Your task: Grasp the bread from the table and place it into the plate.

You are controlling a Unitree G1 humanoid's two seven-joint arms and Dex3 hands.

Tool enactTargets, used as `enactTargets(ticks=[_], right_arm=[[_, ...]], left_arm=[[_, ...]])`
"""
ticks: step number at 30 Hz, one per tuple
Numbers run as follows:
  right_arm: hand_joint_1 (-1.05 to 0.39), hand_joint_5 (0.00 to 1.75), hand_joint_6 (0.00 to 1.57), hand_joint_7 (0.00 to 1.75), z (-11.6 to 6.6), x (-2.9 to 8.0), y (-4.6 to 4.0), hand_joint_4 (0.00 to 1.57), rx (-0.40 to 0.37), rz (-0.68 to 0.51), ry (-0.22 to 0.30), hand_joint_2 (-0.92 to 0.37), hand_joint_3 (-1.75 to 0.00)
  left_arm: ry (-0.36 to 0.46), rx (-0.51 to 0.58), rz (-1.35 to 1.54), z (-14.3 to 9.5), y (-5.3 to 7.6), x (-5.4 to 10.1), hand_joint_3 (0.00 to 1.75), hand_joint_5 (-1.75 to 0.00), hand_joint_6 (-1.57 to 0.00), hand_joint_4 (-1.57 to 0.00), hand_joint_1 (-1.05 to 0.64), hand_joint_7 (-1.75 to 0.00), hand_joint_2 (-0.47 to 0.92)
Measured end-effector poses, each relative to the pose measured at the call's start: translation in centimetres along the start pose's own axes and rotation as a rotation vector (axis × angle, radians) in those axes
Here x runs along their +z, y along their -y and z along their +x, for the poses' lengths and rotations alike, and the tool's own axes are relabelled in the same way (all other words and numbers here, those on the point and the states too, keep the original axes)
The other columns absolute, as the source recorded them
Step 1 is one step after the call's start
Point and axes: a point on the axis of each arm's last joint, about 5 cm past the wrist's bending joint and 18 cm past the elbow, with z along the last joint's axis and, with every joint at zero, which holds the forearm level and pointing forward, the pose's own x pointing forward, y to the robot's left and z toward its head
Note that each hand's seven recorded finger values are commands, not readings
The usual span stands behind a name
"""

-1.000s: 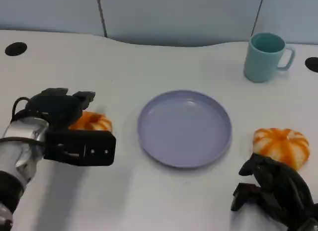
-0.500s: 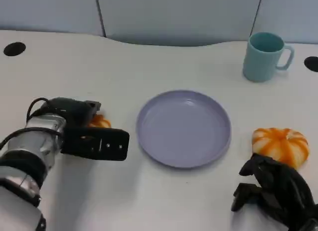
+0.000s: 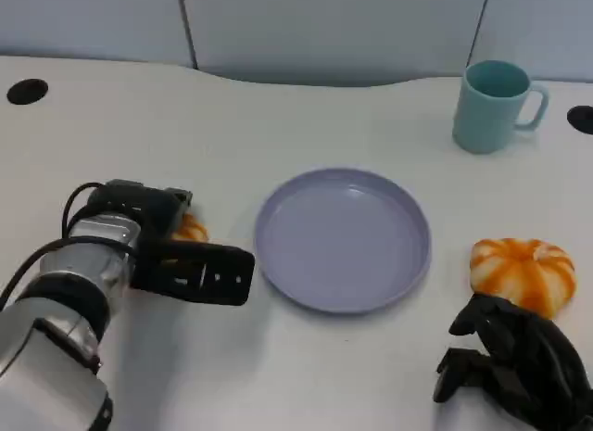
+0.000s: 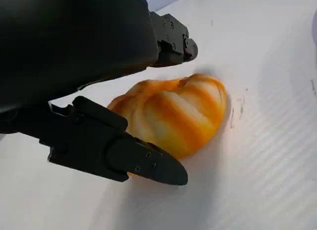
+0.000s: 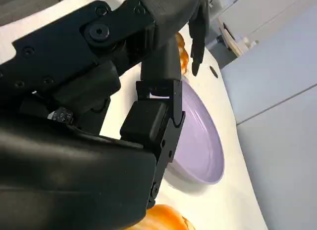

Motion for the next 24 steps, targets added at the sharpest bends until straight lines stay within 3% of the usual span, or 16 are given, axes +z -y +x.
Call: enactTargets(ticks=[16,24], right_arm=[[-0.88,0.84,1.24,0.85,-1.0,-0.7,0.26,1.43,-0.013,0.016,-0.016,-0.76,-0.01],[-0.9,0.89,1.23,0.88,-1.4,-0.5,0.16,1.43,-0.017,0.005,-0.004,-0.75,0.0]], left_arm=[[-0.02,-0.019,0.008,0.1,0.3,0.7,0.01,0.0,-0.08,0.0,-0.55,0.0,0.8],[-0.023,-0.008,-0.002,0.1,0.5,0.7,0.01,-0.04,-0.15,-0.07,-0.46,-0.03,0.8]])
